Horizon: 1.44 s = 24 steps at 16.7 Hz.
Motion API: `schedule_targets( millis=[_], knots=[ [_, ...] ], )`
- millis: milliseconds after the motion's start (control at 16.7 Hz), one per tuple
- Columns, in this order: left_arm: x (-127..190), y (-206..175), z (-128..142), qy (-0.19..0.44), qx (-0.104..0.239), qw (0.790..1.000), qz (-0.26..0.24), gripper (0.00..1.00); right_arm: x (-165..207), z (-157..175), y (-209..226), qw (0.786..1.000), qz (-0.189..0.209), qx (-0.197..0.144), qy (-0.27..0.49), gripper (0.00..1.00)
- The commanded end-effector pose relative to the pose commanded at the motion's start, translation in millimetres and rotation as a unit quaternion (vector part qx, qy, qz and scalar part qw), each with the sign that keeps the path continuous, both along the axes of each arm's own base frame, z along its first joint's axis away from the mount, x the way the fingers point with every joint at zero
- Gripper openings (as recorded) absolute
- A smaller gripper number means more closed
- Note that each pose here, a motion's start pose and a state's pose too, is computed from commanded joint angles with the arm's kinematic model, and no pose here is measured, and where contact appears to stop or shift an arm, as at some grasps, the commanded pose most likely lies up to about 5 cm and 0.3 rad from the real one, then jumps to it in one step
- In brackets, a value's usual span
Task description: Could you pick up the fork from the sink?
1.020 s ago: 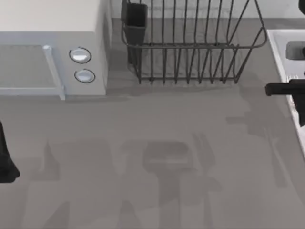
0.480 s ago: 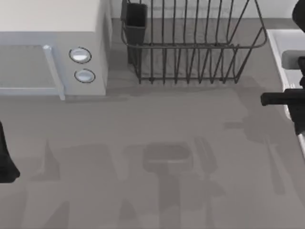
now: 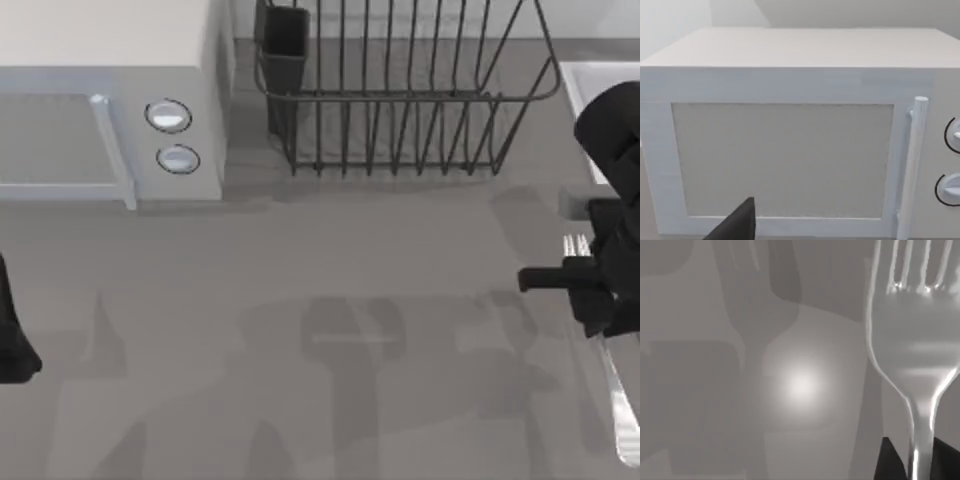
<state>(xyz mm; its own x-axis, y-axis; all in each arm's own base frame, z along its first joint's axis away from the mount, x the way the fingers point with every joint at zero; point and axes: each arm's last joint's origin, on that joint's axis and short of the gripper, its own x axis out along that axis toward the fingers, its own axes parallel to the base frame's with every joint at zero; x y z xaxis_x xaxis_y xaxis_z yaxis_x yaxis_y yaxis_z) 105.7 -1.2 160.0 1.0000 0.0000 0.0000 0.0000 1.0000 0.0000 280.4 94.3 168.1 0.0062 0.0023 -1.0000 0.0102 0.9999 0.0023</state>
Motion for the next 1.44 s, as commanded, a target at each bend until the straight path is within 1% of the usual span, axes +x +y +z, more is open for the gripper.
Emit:
schedule_targets(
  millis=[120,300,1080,1140,1440],
  knots=[
    [0.0,0.0,0.0,0.000,0.000,1.000,0.000,1.00,-1.9,-8.0,-0.4,1.000,0.000,-0.001,0.003,0.00],
    [0.0,0.0,0.0,0.000,0.000,1.000,0.000,1.00,-1.9,-8.1,-0.4,1.000,0.000,-0.001,0.003,0.00],
    [0.0,0.0,0.0,0.000,0.000,1.000,0.000,1.00,-1.9,-8.1,-0.4,1.000,0.000,-0.001,0.003,0.98],
    [0.0,0.0,0.0,0.000,0.000,1.000,0.000,1.00,-1.9,-8.1,-0.4,1.000,0.000,-0.001,0.003,1.00],
    [0.0,0.0,0.0,0.000,0.000,1.000,0.000,1.00,-1.9,-8.1,-0.4,1.000,0.000,-0.001,0.003,1.00]
  ],
)
